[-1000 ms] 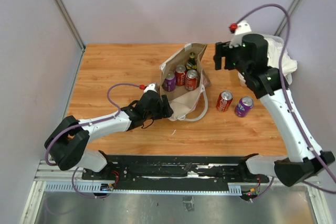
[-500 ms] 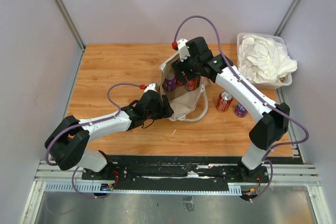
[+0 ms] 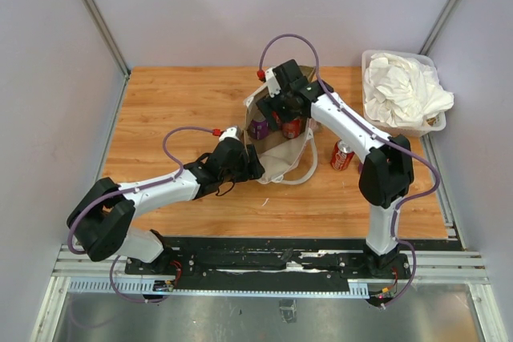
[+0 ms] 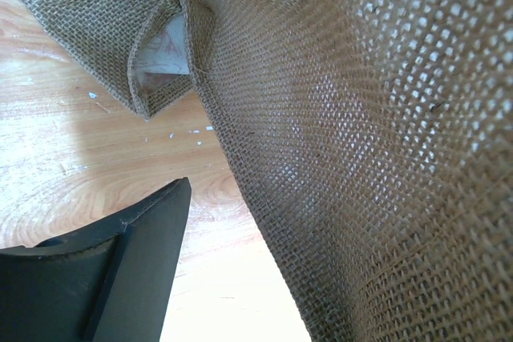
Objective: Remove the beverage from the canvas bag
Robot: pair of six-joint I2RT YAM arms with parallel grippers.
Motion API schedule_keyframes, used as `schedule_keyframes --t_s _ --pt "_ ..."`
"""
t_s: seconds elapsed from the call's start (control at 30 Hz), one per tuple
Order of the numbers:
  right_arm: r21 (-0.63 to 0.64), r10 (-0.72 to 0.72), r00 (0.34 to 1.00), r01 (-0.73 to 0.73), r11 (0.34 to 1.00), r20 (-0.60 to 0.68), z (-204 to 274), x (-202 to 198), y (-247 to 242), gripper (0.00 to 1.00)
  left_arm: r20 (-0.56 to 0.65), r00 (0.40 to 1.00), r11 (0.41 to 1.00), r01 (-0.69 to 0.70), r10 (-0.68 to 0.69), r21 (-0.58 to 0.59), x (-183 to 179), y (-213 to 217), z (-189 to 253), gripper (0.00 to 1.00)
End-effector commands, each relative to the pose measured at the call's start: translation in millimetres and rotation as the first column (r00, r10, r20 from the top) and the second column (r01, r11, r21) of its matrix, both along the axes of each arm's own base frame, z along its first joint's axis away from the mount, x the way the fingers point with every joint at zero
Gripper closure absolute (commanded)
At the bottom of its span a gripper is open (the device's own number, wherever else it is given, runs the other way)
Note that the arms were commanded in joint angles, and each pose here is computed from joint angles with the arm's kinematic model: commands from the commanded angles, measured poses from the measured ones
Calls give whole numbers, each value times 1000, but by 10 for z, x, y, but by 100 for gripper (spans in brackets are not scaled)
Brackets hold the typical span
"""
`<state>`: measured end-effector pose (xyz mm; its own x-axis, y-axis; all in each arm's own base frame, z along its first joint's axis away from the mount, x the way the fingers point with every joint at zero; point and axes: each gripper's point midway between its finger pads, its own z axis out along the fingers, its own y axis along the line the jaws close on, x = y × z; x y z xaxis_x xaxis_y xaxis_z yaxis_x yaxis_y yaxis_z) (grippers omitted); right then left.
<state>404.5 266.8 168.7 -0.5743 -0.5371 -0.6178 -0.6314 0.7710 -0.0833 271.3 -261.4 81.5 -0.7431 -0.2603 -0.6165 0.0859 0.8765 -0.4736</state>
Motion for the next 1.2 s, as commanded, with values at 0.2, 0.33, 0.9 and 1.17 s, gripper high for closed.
schedule_keyframes --t_s 0.2,0.33,0.9,1.17 --pt "-41 -148 989 149 988 17 -76 295 -423 11 5 1000 999 -4 4 32 -10 43 11 24" --pt "-72 -168 986 168 983 0 -218 323 -504 10 2 1000 999 -2 2 34 -5 34 0 24" --pt "-200 -241 970 231 952 -26 -714 424 -735 1 -16 1000 999 1 -1 48 -30 48 -116 24" --pt "-203 -263 964 249 947 -47 -866 471 -805 1 -33 999 999 5 -3 54 -51 51 -188 24"
